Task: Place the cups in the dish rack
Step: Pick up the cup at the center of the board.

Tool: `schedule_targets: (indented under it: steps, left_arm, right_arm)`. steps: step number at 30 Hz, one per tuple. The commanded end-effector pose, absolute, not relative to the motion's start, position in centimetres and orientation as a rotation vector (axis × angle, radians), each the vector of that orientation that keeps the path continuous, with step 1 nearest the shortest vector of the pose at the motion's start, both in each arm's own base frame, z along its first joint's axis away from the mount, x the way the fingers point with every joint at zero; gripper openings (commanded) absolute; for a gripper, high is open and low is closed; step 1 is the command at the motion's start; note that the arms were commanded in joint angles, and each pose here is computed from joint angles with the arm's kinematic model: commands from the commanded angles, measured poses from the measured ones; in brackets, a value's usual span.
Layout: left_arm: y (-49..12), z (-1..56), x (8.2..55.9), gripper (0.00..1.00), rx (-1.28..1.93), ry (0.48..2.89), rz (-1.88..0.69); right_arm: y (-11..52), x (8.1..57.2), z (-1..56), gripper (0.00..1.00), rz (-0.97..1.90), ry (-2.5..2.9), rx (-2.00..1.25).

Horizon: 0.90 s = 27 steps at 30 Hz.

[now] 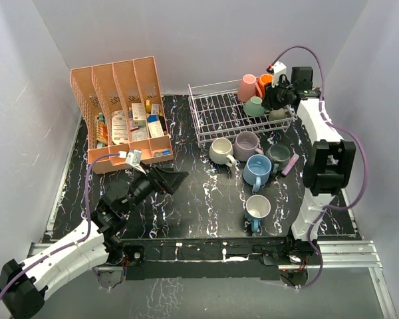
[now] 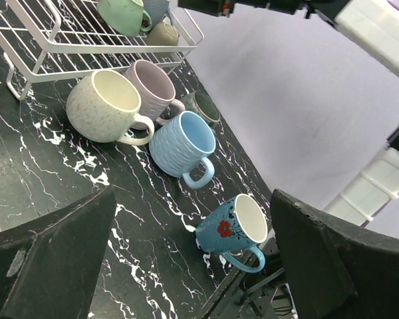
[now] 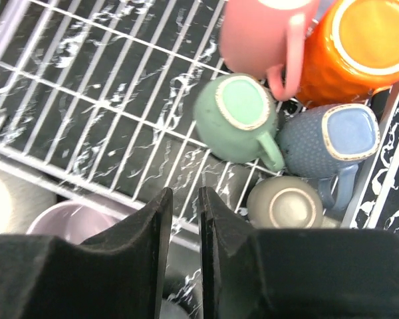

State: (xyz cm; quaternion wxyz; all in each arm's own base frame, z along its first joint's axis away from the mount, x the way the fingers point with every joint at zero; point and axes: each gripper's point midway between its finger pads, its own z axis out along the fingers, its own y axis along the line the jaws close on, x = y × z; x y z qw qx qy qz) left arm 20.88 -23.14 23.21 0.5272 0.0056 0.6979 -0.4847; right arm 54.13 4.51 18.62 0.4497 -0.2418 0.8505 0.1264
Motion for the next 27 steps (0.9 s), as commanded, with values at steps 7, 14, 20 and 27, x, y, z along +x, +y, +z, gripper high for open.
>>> schedule_targets:
  steps: [7, 14, 20, 27]
  left_arm:
    - [-24.0, 24.5, 21.4, 0.97, 0.019, 1.654, -1.192]
    - [-25.2, 23.9, 22.0, 0.97, 0.026, 1.737, -1.189]
    - [-26.7, 23.4, 23.1, 0.94, 0.048, 1.859, -1.152]
    - [-29.8, 21.6, 24.7, 0.86, 0.149, 2.056, -1.072]
  right_arm:
    - [10.0, 45.3, 26.3, 0.29, 0.622, 1.810, -0.766]
    - [12.0, 38.8, 26.4, 0.31, 0.768, 1.759, -0.827]
    - [12.0, 34.7, 25.8, 0.39, 0.747, 1.689, -0.881]
    - [8.6, 32.9, 22.5, 0.44, 0.732, 1.703, -0.783]
